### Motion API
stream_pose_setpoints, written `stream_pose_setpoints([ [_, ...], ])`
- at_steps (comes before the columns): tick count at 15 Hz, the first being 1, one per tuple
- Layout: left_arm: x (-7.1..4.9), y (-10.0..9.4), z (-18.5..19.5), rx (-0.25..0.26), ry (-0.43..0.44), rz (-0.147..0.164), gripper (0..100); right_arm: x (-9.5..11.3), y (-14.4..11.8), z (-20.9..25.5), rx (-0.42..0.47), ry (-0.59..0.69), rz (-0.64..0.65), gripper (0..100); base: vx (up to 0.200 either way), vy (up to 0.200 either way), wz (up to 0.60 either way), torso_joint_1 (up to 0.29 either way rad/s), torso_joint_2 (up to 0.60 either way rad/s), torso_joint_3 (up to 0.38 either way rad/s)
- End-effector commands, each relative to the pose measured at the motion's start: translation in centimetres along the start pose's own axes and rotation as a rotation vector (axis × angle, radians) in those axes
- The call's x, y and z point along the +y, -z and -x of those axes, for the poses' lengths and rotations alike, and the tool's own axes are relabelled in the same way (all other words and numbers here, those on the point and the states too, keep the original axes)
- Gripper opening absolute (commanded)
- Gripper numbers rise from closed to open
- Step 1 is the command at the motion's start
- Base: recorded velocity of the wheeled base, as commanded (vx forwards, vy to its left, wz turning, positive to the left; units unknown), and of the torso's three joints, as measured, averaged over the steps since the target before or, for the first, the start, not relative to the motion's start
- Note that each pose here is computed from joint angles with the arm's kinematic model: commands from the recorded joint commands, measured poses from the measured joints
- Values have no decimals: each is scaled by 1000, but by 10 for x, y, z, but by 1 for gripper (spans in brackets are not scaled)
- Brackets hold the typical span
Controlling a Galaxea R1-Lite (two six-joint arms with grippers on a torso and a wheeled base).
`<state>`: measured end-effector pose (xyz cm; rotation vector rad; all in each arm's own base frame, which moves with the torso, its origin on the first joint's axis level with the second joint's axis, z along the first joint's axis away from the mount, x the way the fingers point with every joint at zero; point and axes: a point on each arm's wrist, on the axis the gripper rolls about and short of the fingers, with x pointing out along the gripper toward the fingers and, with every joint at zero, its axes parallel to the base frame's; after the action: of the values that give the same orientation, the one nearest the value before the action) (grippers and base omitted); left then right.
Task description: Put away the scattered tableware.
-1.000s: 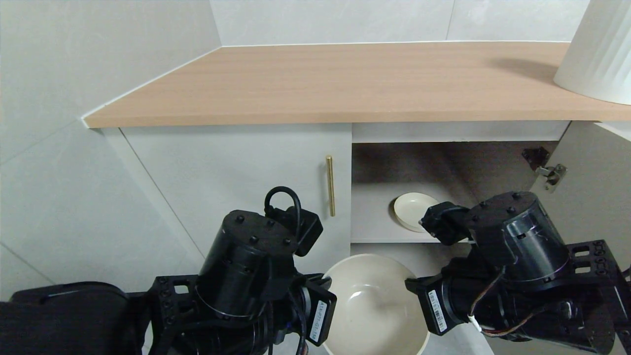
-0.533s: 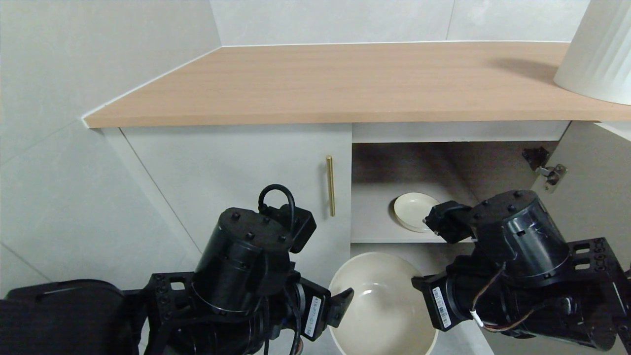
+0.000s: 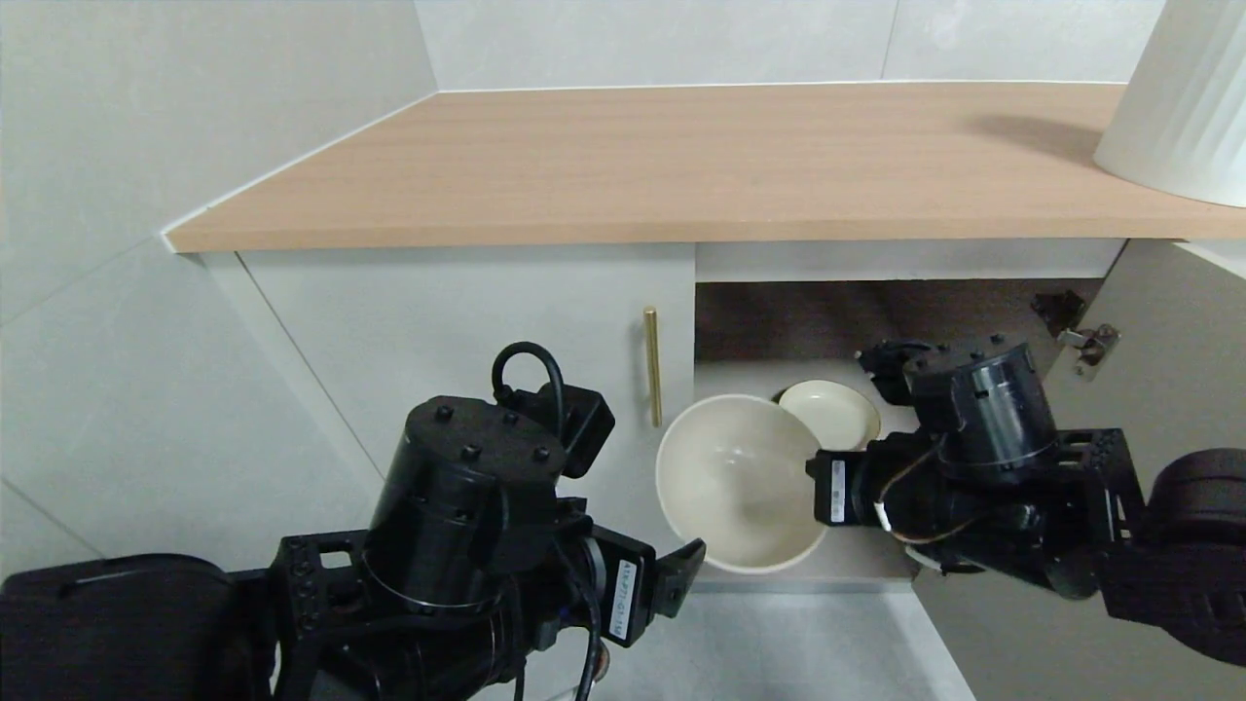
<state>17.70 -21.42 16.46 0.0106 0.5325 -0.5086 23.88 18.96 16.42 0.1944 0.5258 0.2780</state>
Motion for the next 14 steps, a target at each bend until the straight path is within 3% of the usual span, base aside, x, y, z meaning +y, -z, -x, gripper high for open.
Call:
stream_pose_setpoints([
  [1, 0, -1, 1, -7, -2, 2, 100, -17, 4, -32, 6, 94, -51, 0, 0, 0, 0, 0, 0, 0],
  [5, 1, -1, 1, -9, -11, 2, 100, -36, -5, -47, -13, 158, -87, 0, 0, 0, 0, 0, 0, 0],
  [8, 1, -1, 1, -11, -11, 3, 100, -66, -25, -61, -63, 226, -197, 0, 0, 0, 0, 0, 0, 0],
  [14, 1, -1, 1, -11, -12, 3, 100, -96, -30, -97, -83, 318, -319, 0, 0, 0, 0, 0, 0, 0],
])
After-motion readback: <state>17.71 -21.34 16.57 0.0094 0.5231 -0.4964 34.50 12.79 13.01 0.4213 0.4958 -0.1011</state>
